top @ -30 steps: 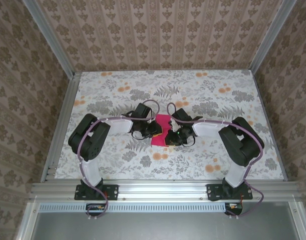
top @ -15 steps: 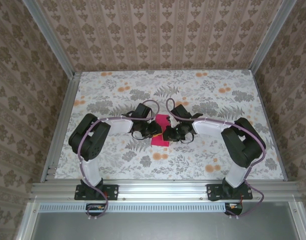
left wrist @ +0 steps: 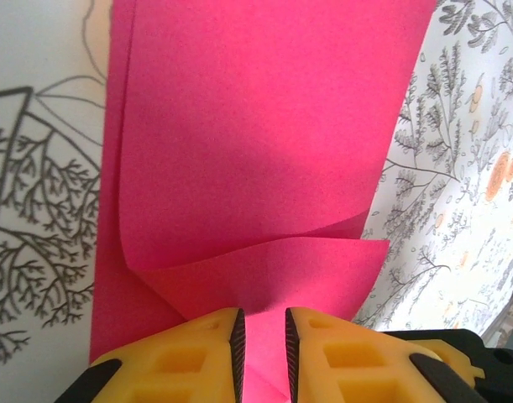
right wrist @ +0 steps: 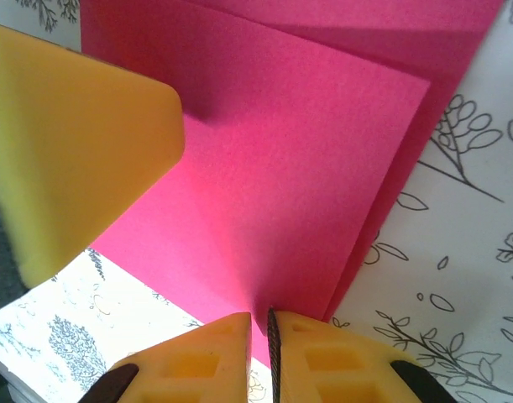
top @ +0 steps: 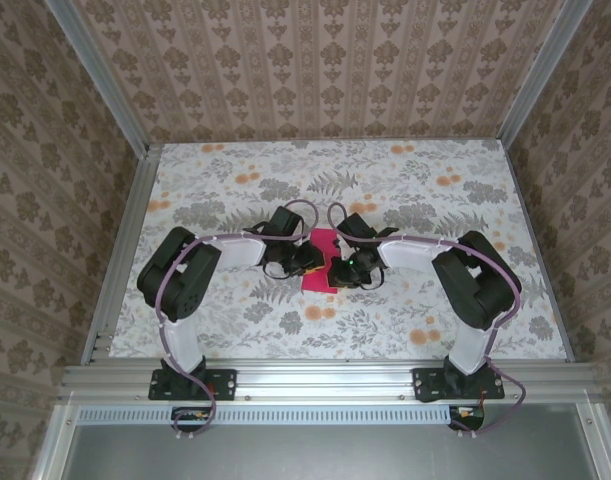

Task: Fold a paper plane with a square sheet of paper (pick it up from the middle)
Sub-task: Fold the triangle a second time at the center of the table.

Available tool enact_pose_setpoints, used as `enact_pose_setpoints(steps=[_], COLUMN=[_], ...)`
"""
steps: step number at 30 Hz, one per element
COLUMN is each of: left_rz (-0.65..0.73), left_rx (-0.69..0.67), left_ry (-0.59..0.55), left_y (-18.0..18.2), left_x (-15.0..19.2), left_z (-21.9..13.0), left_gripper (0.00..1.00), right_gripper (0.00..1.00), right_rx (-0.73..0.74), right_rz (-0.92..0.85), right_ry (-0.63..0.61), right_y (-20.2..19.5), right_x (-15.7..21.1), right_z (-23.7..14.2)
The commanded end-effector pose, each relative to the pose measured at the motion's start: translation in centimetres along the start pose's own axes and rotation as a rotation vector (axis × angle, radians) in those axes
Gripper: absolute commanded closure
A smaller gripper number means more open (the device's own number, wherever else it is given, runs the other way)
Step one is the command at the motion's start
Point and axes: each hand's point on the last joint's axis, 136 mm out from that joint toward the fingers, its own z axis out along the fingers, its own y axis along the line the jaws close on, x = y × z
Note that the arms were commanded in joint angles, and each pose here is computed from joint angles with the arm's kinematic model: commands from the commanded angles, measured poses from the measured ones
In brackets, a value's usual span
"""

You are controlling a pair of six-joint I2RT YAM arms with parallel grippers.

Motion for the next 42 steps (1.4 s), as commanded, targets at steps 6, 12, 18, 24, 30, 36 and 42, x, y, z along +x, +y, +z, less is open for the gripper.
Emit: enact_pose_setpoints(steps=[6,12,18,24,30,36,42], left_rz=[0.012,0.023,0.002,-0.034,-0.086,-0.102,-0.099], left_rx=[0.107,0.110,0.088,0.063,0.038,-0.002,-0.021], left_ry=[-0.014,0.025,0.070,0.081,0.068,0.037,0.003], left_y=[-2.4,-2.7,-2.0,-1.1,0.1,1.2,2.2], left_x=[-0.4,1.1,2.5,2.9,3.2,2.5,0.7], left_z=[-0.7,-0.4,0.7,1.1,1.4,1.5,0.7], left_gripper=[0.74,0.76,0.79,0.81,0.81,0.81,0.80], right_gripper=[0.84,0.87,0.89,0.90,0.91,0.91,0.92], right_rx=[0.070,0.091,0.122,0.154,0.179,0.205,0.266], right_rz=[0.018,0.033,0.042,0.058,0.075,0.075,0.078], right_ry=[0.039,0.044,0.051,0.058,0.058,0.072,0.097], right_y=[-1.5,-1.9,-2.6,-3.3,-3.9,-4.7,-6.4], right_x=[1.0,1.0,1.2,1.4,1.7,2.3,3.5], right_z=[0.6,0.8,0.8,1.0,1.1,1.4,1.6])
